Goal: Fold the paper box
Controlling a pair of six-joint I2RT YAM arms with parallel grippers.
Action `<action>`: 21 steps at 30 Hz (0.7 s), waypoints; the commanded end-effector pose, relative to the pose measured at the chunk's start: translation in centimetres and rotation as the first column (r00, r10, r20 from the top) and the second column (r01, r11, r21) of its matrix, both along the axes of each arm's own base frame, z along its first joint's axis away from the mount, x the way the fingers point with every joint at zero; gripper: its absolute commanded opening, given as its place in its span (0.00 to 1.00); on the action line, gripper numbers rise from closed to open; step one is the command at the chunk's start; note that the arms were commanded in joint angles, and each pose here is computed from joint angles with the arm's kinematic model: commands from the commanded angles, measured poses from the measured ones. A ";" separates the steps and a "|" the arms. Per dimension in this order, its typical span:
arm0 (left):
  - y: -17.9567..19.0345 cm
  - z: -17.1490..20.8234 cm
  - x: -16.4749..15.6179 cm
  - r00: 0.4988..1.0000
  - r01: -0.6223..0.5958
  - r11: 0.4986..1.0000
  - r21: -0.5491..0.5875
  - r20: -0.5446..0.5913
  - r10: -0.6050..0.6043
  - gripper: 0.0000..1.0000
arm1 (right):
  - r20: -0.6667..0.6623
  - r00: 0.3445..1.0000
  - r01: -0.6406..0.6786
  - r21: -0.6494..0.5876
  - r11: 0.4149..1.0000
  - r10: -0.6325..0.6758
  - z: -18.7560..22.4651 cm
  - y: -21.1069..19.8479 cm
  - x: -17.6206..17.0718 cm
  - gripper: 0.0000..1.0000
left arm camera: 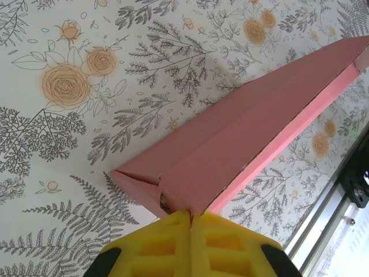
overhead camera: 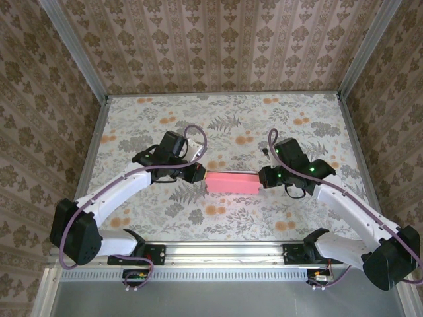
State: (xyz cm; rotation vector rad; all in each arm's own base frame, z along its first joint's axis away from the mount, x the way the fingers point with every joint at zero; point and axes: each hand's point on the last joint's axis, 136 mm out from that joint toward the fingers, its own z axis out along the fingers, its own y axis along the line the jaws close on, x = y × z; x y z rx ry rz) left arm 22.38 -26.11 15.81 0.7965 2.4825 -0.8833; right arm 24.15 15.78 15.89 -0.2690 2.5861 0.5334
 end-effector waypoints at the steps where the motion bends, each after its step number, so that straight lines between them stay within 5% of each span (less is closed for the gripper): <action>1: 1.0 -2.2 -1.6 0.998 0.024 0.997 0.074 -0.065 -0.019 0.00 | -0.007 1.000 0.015 -0.042 0.999 -0.016 -0.3 -0.9 -0.7 0.07; 21: 1.1 -2.2 -1.5 0.998 0.025 0.996 0.087 -0.063 -0.019 0.00 | -0.019 1.000 0.007 -0.042 0.999 -0.007 -0.8 -0.8 -0.9 0.05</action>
